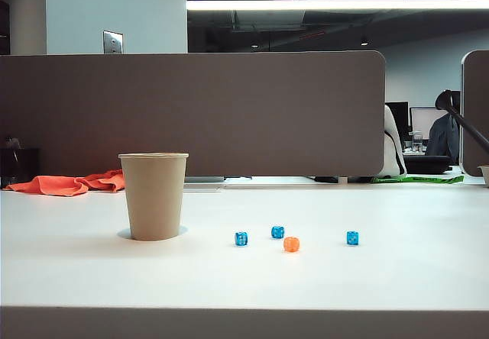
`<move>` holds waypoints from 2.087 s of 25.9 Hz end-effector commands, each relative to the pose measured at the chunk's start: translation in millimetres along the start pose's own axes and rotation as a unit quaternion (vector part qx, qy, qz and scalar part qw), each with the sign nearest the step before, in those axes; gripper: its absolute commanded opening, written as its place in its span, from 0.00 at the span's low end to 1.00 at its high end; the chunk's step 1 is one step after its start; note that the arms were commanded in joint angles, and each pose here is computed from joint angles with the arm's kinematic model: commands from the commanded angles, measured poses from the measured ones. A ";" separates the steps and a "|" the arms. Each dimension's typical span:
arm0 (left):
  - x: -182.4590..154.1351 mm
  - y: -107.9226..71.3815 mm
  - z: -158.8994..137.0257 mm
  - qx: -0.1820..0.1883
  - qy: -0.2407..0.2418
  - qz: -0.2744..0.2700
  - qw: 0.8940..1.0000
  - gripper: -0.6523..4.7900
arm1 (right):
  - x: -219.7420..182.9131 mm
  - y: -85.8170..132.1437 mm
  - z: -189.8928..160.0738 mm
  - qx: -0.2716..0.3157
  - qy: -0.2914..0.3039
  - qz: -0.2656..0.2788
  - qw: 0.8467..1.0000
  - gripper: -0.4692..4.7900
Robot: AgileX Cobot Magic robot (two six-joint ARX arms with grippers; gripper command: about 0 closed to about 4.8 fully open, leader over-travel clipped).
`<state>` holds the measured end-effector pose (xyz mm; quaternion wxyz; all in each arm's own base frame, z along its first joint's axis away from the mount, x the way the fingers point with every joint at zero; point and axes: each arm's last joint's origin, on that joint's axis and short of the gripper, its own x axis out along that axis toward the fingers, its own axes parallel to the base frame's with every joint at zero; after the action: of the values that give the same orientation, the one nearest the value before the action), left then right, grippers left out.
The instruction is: Pick up the dice with a different color and drop it into the paper cup.
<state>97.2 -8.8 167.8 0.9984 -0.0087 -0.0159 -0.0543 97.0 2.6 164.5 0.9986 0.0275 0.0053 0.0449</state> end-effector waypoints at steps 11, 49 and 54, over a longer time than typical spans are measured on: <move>-0.2 -0.7 2.4 0.002 -0.009 -0.013 1.000 0.11 | 0.0 -0.3 1.2 -0.001 -0.008 -0.005 1.000 0.09; -14.8 -24.1 21.0 0.019 0.042 -0.316 0.948 0.11 | 104.8 58.8 110.5 -0.064 0.251 0.136 0.956 0.09; -15.9 -27.5 22.5 0.022 0.037 -0.335 0.941 0.11 | 123.8 90.1 83.9 -0.096 0.289 0.169 0.937 0.09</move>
<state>78.1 -33.5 187.5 0.9232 0.0180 0.0263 -0.3829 209.1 92.4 252.2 0.9264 -0.0771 0.2996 0.2145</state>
